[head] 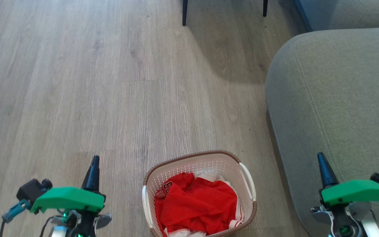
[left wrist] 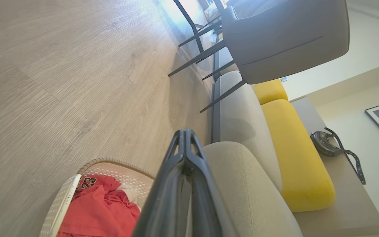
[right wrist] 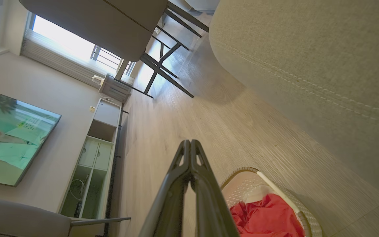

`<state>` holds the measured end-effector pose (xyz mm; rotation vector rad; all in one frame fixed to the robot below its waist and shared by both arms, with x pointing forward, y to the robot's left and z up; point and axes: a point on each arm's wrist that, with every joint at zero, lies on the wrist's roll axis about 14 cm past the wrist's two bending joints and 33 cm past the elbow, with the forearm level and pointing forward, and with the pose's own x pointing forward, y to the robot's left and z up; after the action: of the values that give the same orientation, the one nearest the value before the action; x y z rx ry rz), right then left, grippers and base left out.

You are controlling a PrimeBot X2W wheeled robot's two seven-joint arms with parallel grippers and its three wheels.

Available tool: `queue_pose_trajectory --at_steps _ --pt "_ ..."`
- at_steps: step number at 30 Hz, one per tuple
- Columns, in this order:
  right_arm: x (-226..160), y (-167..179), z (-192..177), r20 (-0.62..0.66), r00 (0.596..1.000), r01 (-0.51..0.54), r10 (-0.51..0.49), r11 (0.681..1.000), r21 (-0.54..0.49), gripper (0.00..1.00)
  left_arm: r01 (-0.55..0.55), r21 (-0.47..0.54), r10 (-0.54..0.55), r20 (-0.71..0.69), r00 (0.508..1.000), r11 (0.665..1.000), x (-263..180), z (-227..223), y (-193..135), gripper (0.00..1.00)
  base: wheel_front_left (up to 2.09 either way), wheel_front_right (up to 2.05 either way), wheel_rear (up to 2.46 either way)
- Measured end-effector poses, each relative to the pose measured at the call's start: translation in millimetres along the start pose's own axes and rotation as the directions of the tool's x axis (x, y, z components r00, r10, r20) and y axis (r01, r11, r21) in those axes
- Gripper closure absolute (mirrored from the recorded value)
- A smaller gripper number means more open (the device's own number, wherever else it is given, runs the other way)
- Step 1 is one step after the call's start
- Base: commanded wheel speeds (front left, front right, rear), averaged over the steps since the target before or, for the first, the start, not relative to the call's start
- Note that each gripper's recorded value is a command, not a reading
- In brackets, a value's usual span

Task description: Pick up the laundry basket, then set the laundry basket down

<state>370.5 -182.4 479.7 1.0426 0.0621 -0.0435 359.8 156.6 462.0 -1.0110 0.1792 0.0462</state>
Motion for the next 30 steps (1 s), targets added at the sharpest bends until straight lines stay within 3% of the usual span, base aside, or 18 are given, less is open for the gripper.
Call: queue_pose_trajectory --at_steps 14,30 --pt "0.1 -6.9 3.9 -0.002 1.000 0.024 -0.024 0.989 0.147 1.00 0.001 -0.155 -0.001 -0.003 1.000 0.988 1.8 5.5 3.3 1.00 0.00 0.00 0.00" --pt "1.8 -9.6 9.5 -0.002 1.000 0.029 -0.030 0.951 0.309 1.00 0.019 -0.323 -0.016 0.013 1.000 0.946 5.7 17.4 4.0 1.00 0.00 0.00 0.00"
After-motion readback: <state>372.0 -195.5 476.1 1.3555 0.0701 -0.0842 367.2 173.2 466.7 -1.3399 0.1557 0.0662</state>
